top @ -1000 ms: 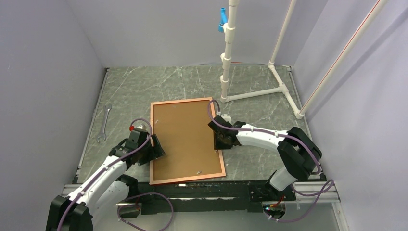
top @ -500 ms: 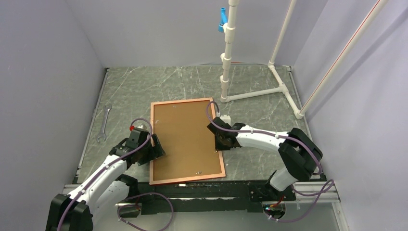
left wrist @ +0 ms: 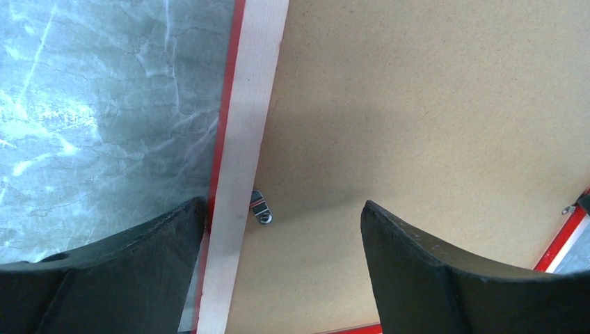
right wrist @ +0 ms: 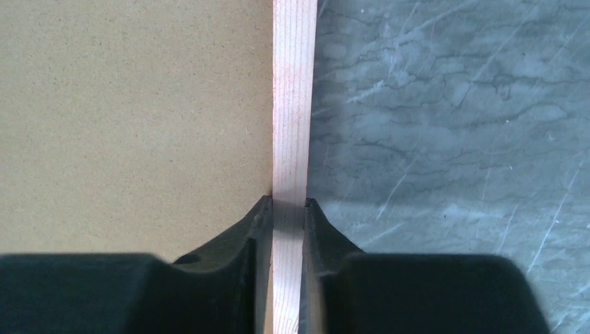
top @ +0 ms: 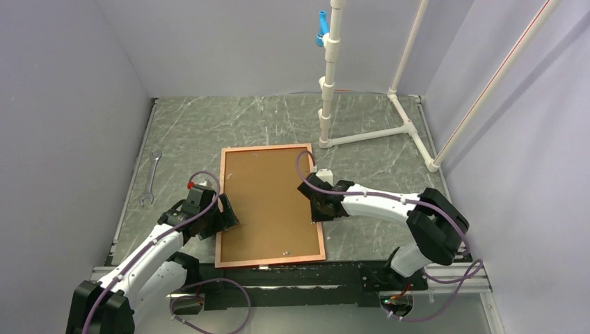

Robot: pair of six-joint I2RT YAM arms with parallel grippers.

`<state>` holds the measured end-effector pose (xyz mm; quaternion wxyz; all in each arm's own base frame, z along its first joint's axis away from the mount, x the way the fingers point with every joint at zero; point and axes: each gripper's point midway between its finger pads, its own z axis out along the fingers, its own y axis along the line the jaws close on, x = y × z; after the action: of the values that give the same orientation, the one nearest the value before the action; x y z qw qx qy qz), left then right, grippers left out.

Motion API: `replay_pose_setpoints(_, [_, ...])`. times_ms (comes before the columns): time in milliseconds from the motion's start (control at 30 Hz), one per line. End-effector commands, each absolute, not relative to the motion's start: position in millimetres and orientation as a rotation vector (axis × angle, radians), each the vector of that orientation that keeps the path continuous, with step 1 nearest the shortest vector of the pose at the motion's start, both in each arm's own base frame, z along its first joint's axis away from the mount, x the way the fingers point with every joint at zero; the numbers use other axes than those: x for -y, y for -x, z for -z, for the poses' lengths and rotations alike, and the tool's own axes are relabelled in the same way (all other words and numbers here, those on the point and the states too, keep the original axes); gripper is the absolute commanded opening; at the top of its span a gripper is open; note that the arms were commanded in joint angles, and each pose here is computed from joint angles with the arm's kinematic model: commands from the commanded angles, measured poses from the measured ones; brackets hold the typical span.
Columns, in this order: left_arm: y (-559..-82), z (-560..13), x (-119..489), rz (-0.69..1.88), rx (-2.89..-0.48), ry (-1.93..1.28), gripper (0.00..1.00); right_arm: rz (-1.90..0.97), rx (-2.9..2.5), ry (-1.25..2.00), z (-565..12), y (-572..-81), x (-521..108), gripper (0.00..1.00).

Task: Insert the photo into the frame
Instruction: Install the photo frame at the center of the board.

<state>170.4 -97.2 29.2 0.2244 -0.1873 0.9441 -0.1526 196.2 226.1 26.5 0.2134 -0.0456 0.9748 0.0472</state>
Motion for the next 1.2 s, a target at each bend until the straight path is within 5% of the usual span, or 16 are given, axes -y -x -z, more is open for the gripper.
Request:
replay_pose_setpoints(0, [-169.8, -34.1, 95.3, 0.397, -2.612, 0.518, 0.86, -0.21, -2.652, 0.124, -59.0, -195.1, -230.9, 0.32])
replay_pose_setpoints(100, [-169.1, -34.7, 93.2, 0.386, -2.609, 0.522, 0.86, -0.289, -2.614, 0.107, -71.1, -196.0, -235.9, 0.58])
replay_pose_setpoints(267, [-167.1, -35.6, 93.2, 0.386, -2.612, 0.521, 0.86, -0.378, -2.578, 0.074, -83.6, -199.2, -239.7, 0.75])
replay_pose_setpoints(800, [-168.9, -21.3, 80.7, 0.218, -2.663, 0.51, 0.81, -0.425, -2.658, 0.078, -52.5, -193.9, -248.6, 0.76])
replay_pose_setpoints(967, [-168.8, -20.1, 77.9, 0.179, -2.667, 0.51, 0.64, -0.407, -2.676, 0.084, -45.2, -192.2, -246.7, 0.76])
replay_pose_setpoints(1167, [-164.1, -12.8, 76.5, 0.102, -2.709, 0.493, 0.56, -0.39, -2.69, 0.086, -39.6, -191.1, -244.5, 0.76])
